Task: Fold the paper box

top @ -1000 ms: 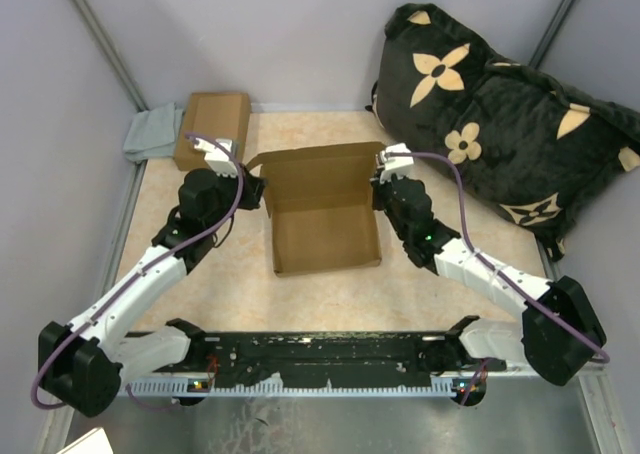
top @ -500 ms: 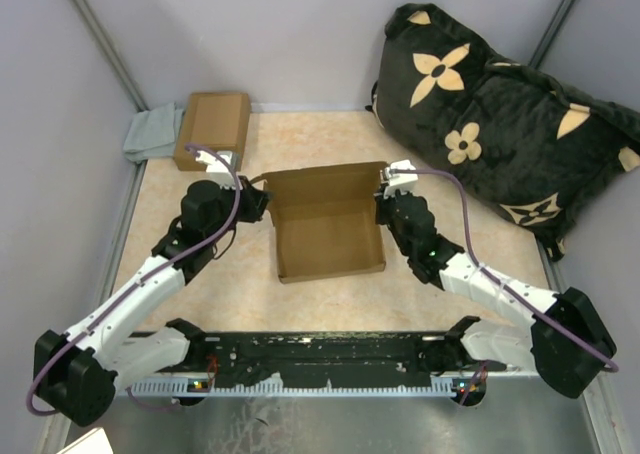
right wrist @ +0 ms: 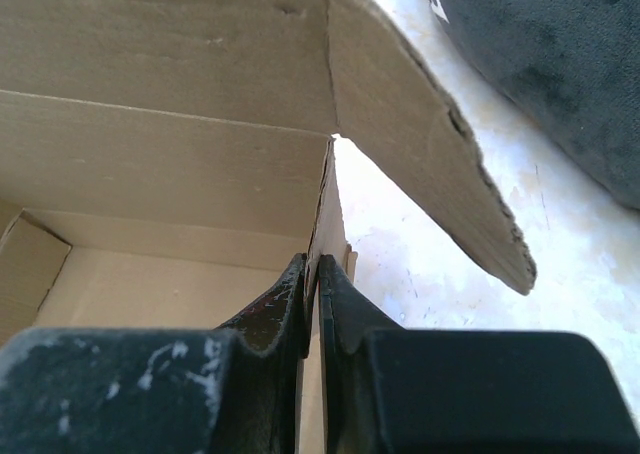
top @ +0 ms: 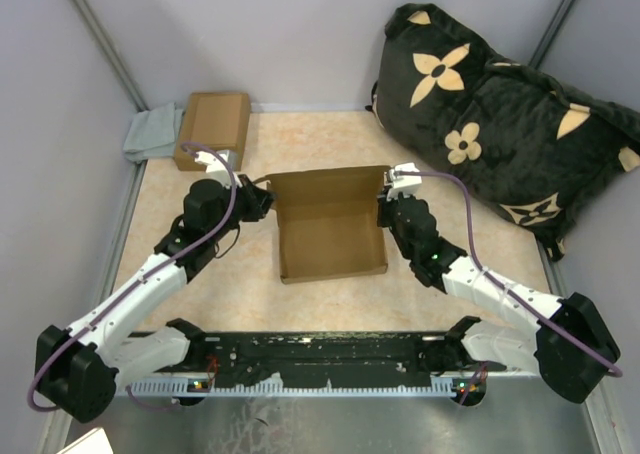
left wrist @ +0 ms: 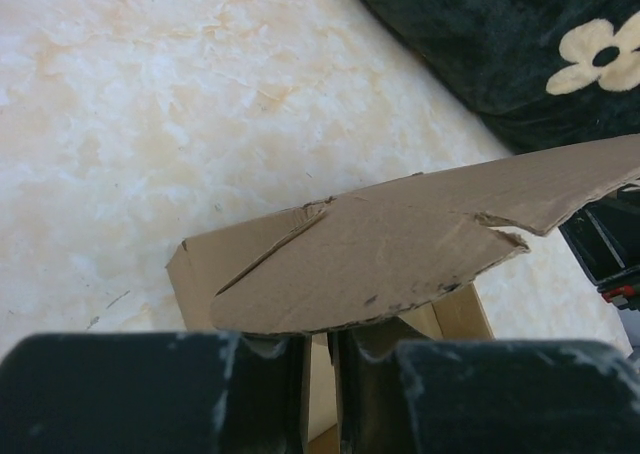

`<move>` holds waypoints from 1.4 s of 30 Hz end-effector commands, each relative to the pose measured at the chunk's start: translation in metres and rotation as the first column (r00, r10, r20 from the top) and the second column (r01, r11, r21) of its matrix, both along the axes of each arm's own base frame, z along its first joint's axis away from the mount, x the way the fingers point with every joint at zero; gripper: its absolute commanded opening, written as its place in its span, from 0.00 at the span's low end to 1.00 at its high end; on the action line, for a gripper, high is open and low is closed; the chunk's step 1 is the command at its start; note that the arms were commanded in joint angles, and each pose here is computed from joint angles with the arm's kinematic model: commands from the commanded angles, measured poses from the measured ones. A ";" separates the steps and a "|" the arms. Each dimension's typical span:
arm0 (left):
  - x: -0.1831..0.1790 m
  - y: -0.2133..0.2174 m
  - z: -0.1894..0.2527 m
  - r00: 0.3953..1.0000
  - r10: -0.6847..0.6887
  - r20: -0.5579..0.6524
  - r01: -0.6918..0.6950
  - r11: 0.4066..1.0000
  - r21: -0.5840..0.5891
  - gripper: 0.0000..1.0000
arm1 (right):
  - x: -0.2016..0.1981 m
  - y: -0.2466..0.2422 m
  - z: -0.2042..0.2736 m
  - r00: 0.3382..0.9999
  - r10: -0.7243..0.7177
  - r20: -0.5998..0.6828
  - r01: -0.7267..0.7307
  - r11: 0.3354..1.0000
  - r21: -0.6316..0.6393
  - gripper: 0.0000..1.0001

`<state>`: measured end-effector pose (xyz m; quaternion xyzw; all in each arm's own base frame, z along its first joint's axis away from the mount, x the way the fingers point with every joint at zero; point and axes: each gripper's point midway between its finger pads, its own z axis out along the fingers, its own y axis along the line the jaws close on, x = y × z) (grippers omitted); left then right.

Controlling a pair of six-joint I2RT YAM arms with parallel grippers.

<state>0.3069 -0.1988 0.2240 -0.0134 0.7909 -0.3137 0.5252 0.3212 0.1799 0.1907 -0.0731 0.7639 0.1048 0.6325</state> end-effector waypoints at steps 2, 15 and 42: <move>-0.006 -0.021 0.021 0.996 -0.086 0.025 0.087 0.996 -0.037 0.16 | -0.003 0.029 0.027 0.996 0.087 0.028 -0.089 0.994 0.066 0.07; -0.008 -0.017 0.009 0.996 -0.094 0.001 0.094 0.995 0.027 0.16 | -0.003 0.033 0.026 0.995 0.102 -0.001 -0.102 0.993 0.056 0.08; -0.121 0.050 -0.024 0.965 -0.018 -0.261 0.027 0.999 0.033 0.49 | -0.140 -0.005 -0.017 0.900 0.274 -0.339 -0.196 0.949 0.246 0.63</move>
